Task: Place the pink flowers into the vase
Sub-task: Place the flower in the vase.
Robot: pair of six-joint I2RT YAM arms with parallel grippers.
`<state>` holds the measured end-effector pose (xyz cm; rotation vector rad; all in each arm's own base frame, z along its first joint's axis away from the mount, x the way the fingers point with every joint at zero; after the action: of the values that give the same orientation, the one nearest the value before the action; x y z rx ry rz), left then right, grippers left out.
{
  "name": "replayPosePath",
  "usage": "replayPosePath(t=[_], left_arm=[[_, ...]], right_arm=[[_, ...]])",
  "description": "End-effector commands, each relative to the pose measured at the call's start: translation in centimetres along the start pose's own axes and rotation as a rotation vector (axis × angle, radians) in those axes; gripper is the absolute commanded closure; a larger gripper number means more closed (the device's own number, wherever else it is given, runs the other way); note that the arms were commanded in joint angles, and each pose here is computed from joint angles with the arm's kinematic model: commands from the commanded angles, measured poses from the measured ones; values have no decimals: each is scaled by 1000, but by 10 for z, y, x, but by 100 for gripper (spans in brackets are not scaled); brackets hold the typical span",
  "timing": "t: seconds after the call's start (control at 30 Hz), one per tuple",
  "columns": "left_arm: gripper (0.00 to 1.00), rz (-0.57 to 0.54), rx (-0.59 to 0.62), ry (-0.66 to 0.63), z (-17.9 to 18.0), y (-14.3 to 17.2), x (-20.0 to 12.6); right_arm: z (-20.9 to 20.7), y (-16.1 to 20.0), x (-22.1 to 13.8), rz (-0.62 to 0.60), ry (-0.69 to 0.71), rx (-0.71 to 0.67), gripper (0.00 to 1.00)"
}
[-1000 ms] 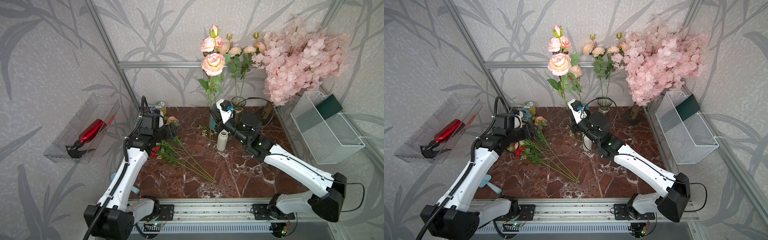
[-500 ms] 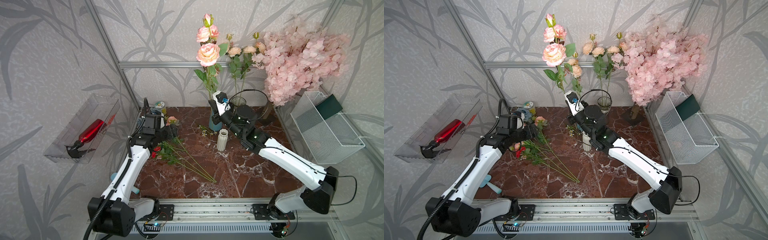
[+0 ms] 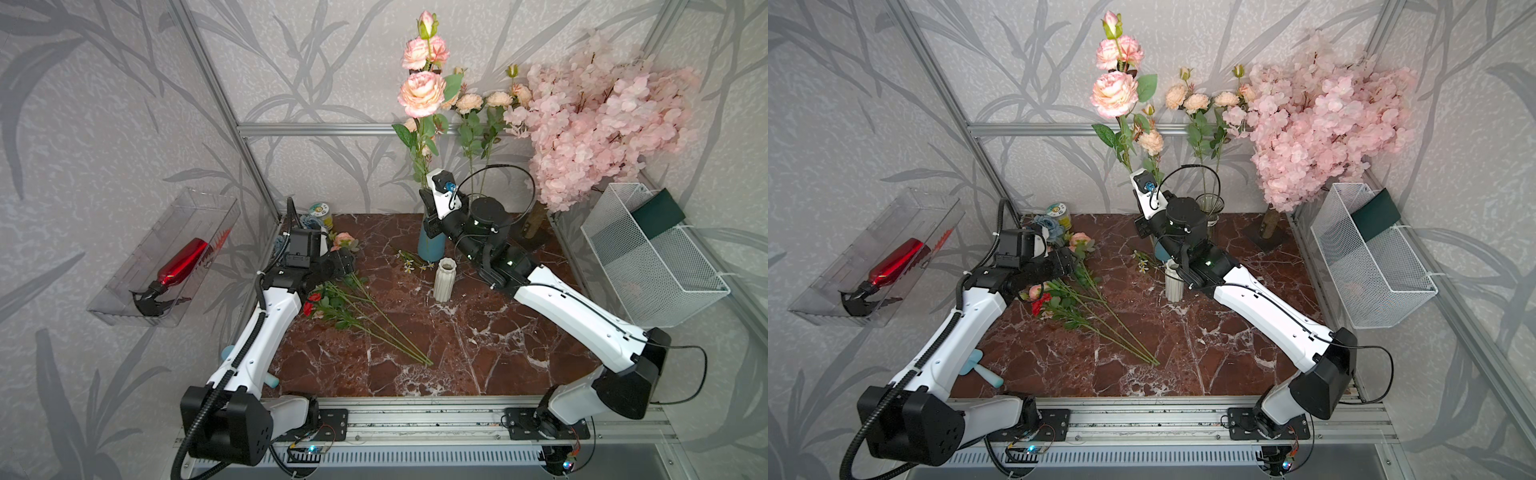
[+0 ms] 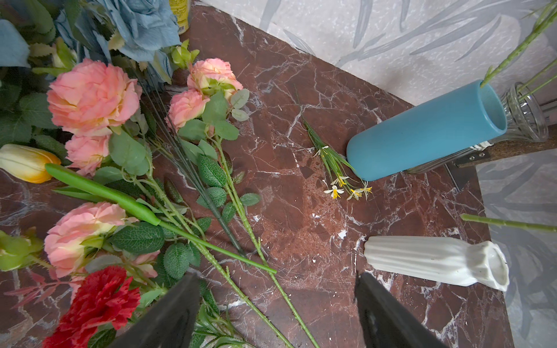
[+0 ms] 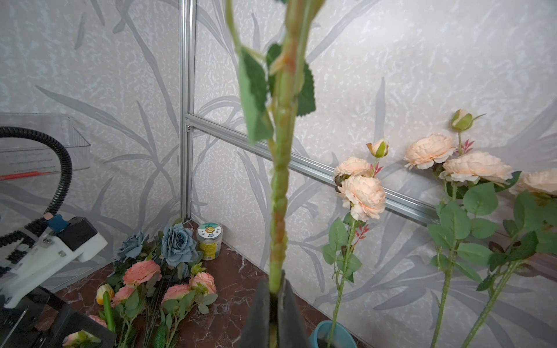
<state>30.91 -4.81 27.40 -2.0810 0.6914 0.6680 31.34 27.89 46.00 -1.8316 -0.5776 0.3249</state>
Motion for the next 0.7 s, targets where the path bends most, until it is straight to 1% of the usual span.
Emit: replayPosePath(t=[0.0, 0.13, 0.27, 0.67], left_arm=[[18, -30, -2, 6, 0, -4, -5], [18, -44, 1, -2, 2, -5, -7], [18, -55, 0, -17, 5, -6, -7], [17, -93, 5, -6, 7, -8, -15]], right_arm=[[-8, -16, -12, -11, -14, 47, 100], [-10, -15, -23, -1, -21, 67, 100], [-12, -12, -32, 7, -10, 53, 100], [-9, -6, -30, 0, -13, -4, 100]])
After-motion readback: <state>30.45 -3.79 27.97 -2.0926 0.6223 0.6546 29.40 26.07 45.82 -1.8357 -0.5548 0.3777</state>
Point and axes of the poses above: each gripper's point midway between its finger pads, its own x axis out along the fingers, its own z axis along the line the jaws close on, y = z × x, the point moved 7 cm from there along -x, back along the fingers, and after that the axes turned 11 degrees about -x, right-handed, at the moved point
